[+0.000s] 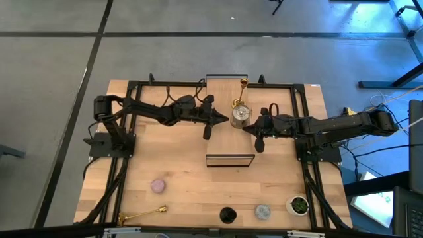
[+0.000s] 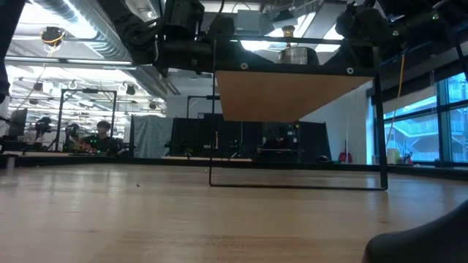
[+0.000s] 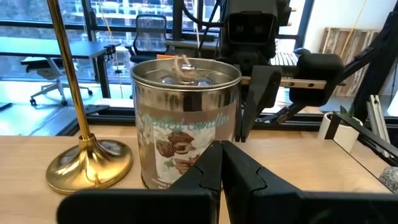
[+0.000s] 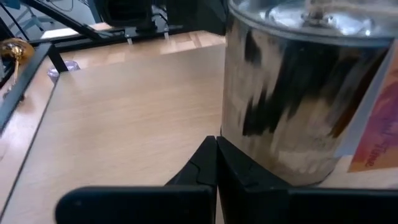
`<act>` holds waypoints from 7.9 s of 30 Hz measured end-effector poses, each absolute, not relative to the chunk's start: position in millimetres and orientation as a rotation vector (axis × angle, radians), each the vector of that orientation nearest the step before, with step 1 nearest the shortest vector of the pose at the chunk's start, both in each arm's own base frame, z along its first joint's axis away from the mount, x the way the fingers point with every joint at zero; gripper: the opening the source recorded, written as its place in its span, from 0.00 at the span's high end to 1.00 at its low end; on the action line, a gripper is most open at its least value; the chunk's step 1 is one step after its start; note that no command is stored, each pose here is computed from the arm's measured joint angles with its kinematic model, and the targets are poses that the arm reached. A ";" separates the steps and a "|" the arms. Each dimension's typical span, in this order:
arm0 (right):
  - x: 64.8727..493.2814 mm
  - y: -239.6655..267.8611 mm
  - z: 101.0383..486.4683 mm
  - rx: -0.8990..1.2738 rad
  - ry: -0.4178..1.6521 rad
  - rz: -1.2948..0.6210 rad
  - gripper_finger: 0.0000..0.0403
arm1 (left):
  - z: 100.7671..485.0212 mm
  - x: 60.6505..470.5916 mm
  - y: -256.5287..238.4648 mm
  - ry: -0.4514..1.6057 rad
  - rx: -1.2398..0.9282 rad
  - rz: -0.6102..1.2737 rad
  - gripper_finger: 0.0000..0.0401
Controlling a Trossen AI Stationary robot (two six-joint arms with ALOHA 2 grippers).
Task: Pick & Place candle stick holders
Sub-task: Put the brown scented candle on the shelf, then put the golden candle holder on the shelf
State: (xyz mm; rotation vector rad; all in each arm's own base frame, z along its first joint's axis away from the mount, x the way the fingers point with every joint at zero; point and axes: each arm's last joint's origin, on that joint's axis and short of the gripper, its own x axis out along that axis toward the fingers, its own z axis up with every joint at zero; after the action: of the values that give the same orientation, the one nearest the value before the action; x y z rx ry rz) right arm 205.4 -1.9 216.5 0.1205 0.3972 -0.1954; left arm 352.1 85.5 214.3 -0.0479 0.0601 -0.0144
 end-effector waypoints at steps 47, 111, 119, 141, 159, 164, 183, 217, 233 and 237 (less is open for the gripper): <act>224.1 -1.7 206.7 0.154 0.362 -0.201 1.00 | 225.3 357.9 95.4 0.078 -0.040 -0.012 1.00; 226.4 -2.7 212.3 0.107 0.320 0.019 1.00 | 259.5 354.7 16.5 0.151 0.076 -0.022 1.00; 226.6 -2.5 213.0 0.108 0.312 0.030 1.00 | 259.6 354.7 17.0 0.151 0.076 -0.015 1.00; 226.2 -2.4 211.7 0.105 0.326 0.043 1.00 | 258.0 354.4 15.7 0.167 0.065 -0.016 1.00; 179.5 47.9 246.6 0.162 0.213 -0.050 1.00 | 287.4 326.7 -68.6 0.124 0.171 0.058 1.00; 162.2 64.0 256.7 0.218 0.174 0.067 1.00 | 288.4 318.2 -98.0 0.114 0.204 0.067 1.00; 163.6 132.0 243.9 0.190 0.163 0.378 1.00 | 294.4 273.8 -181.6 0.069 0.211 -0.115 0.99; 172.4 142.1 229.7 0.209 0.228 0.434 0.90 | 276.5 217.6 -260.4 0.702 -0.372 -0.164 1.00; 172.4 142.0 229.1 0.238 0.241 0.429 0.90 | 233.1 215.5 -287.0 1.719 -0.641 0.241 0.92; 172.4 142.0 229.1 0.234 0.241 0.429 0.90 | 224.9 220.4 -285.6 1.702 -0.622 0.289 0.82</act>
State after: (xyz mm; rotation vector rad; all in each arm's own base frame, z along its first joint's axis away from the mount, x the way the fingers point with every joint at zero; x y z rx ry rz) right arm 172.4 142.0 229.1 0.2336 0.2409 0.4294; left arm 220.4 -285.6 224.9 -0.6223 1.7023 0.2894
